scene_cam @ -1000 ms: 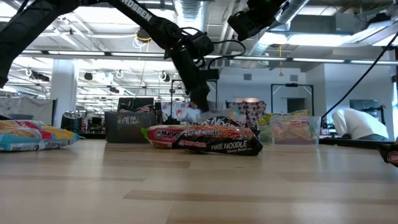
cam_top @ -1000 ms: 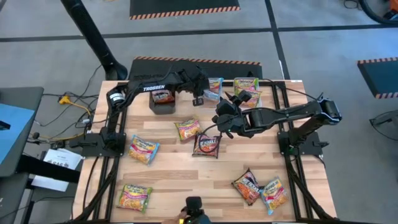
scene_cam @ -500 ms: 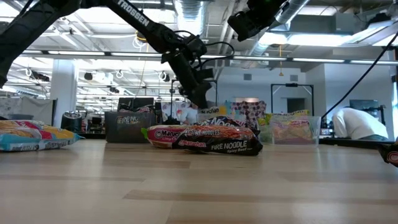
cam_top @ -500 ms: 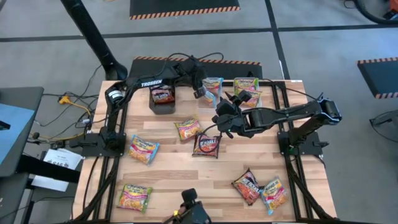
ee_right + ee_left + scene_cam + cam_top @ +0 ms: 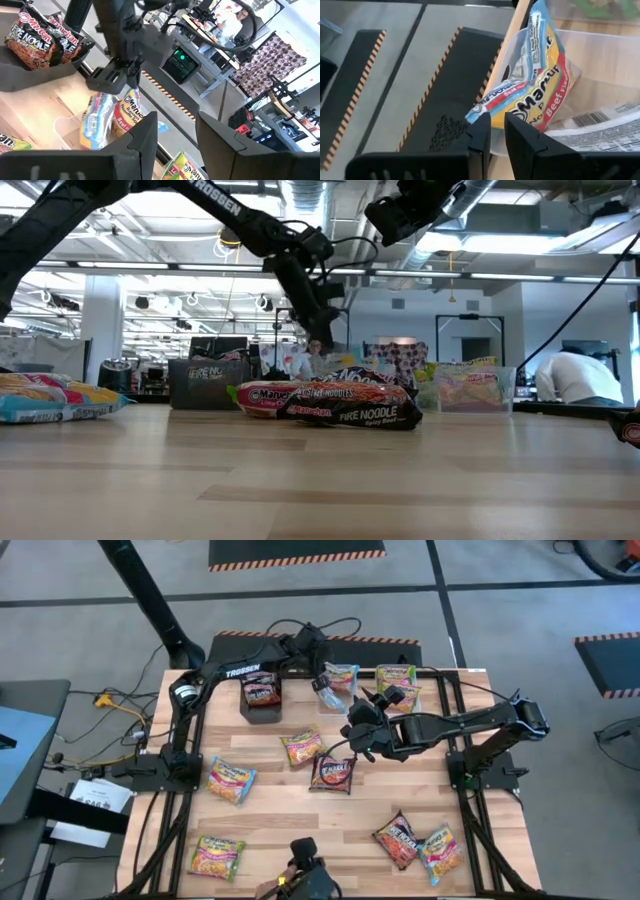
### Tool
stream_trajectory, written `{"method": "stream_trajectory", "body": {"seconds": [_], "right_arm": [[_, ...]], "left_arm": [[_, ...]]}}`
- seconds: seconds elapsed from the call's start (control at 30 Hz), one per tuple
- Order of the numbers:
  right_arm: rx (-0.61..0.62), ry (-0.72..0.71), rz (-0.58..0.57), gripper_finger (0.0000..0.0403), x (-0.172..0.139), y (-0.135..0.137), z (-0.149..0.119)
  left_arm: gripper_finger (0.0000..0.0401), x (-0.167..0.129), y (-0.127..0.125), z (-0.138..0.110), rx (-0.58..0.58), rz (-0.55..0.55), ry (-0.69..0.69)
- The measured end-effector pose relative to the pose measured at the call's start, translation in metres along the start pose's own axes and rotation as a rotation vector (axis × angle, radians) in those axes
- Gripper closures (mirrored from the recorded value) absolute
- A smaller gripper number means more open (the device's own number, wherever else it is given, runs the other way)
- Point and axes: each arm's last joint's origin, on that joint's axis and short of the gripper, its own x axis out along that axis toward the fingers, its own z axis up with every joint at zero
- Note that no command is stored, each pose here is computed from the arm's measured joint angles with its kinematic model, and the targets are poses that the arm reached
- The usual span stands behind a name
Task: Sort Maruchan noodles
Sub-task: Put the top right blue noodle pack into the left transparent bin
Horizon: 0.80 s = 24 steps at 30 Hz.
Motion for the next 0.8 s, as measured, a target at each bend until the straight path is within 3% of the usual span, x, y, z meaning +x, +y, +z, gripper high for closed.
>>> {"method": "stream_trajectory", "body": {"seconds": [0.13,0.27,0.4,0.47,0.8], "right_arm": [[0.0,0.0,0.0,0.0246,0.0,0.0,0.0],[-0.001,0.001,0.0,0.0246,0.0,0.0,0.0],[-0.003,0.001,0.0,0.0246,0.0,0.0,0.0],[-0.004,0.001,0.0,0.0246,0.0,0.0,0.0],[-0.007,0.003,-0.001,0.0246,0.0,0.0,-0.001]], "left_arm": [[0.0356,-0.011,0.002,0.007,0.049,-0.073,0.042],[0.0356,-0.022,-0.004,-0.003,0.111,-0.275,0.172],[0.0356,-0.028,-0.014,-0.014,0.143,-0.505,0.234],[0.0356,-0.03,-0.02,-0.015,0.154,-0.569,0.229],[0.0356,-0.035,-0.055,0.002,0.255,-0.519,0.184]]}}
